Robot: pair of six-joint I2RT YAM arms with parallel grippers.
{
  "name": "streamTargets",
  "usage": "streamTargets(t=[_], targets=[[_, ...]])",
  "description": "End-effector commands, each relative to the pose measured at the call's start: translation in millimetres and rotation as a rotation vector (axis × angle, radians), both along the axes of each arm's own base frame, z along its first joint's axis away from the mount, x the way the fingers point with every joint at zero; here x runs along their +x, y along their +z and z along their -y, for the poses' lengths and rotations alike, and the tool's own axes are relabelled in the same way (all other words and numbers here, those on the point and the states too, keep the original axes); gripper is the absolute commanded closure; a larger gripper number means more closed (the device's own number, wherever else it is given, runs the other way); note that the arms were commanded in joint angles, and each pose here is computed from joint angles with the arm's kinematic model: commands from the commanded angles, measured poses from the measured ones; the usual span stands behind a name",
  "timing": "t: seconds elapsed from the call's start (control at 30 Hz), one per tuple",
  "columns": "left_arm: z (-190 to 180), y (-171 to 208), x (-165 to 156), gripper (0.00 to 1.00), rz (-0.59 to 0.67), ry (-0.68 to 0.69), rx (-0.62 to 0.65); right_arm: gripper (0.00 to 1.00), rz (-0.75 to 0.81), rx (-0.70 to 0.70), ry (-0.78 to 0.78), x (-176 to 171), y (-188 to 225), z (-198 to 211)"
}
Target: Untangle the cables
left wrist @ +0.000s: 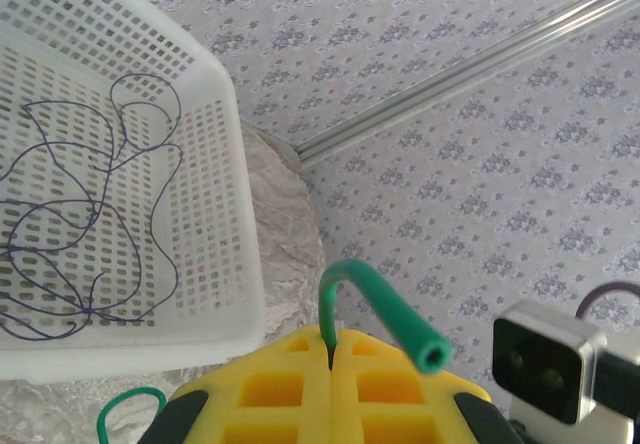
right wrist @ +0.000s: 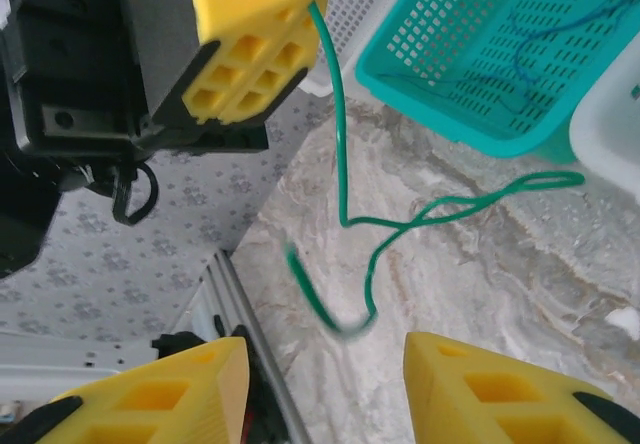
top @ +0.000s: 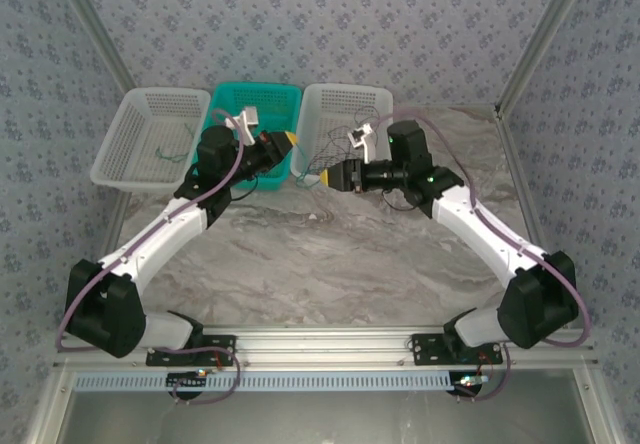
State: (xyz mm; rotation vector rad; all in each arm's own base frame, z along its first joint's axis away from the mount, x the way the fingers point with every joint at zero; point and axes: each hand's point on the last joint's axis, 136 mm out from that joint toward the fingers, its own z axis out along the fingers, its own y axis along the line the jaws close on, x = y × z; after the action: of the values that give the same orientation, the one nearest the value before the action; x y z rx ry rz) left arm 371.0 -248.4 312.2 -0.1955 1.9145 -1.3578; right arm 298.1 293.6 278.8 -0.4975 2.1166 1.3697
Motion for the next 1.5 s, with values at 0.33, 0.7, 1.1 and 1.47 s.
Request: streamTargets(t=[0.33, 0.7, 1.1, 1.47], targets=[[-6.4, 22.0, -4.3, 1.0, 0.038, 0.019, -0.01, 0.55, 0.209, 0.178, -0.135, 18.5, 7.1, -32.4], [-77.7, 21.4, 1.1, 1.0, -0.021, 0.224, 0.048, 1.0, 0.112, 0.051, -0.303, 40.7, -36.5, 14.7], [-217.7, 22.9, -7.3, 1.0, -0.045, 0.527, 0.07, 1.0, -0.087, -0.091, -0.652, 43.8, -90.7, 154.5], [-201.8, 58.5, 8.9, 1.0, 0.081, 0.446, 0.076, 0.86, 0.012, 0.034, -0.45, 44.5, -28.5, 92.2]])
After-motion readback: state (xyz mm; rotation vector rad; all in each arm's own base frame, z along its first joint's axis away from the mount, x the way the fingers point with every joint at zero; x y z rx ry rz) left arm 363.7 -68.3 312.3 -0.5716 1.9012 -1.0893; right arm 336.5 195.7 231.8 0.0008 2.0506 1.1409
